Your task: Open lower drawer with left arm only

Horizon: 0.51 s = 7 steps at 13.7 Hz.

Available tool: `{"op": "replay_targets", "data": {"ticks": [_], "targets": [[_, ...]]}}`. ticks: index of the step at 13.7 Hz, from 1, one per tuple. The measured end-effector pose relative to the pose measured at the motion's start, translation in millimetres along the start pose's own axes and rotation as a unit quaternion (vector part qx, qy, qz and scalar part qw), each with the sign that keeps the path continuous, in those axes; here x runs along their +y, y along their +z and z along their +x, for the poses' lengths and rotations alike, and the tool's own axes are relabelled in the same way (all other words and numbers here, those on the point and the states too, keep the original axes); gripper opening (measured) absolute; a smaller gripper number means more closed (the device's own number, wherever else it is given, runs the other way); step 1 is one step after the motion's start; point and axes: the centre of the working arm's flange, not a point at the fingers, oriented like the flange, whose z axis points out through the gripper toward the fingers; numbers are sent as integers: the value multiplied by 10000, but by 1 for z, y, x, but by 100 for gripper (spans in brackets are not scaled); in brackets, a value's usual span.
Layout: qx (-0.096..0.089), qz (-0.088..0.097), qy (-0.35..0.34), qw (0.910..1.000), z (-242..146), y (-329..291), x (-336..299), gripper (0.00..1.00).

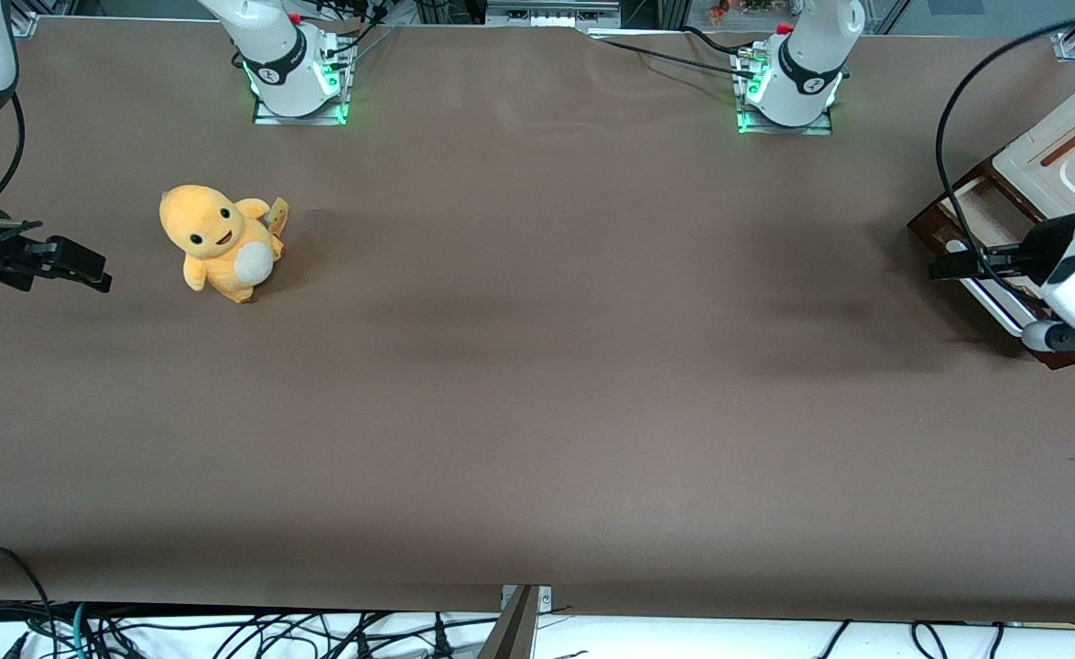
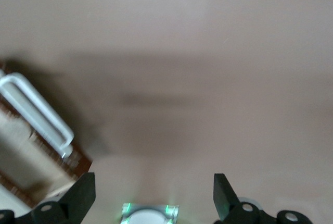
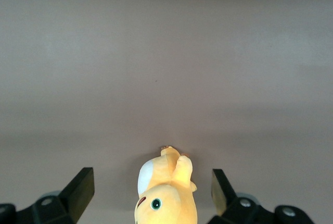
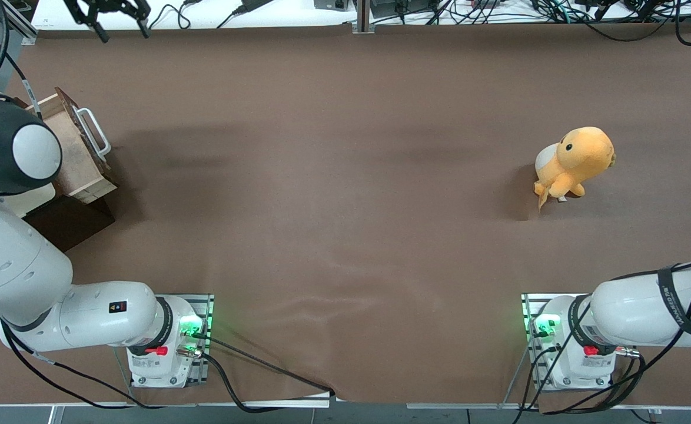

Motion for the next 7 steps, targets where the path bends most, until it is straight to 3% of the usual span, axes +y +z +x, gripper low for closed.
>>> {"op": "replay_targets", "data": {"ticks": [1, 4, 7], "targets": [[230, 6, 77, 9997, -4, -1, 11, 100], [657, 83, 232, 9975, -23, 11, 35, 100], [885, 259, 229, 9955, -42, 8, 33, 100]]}}
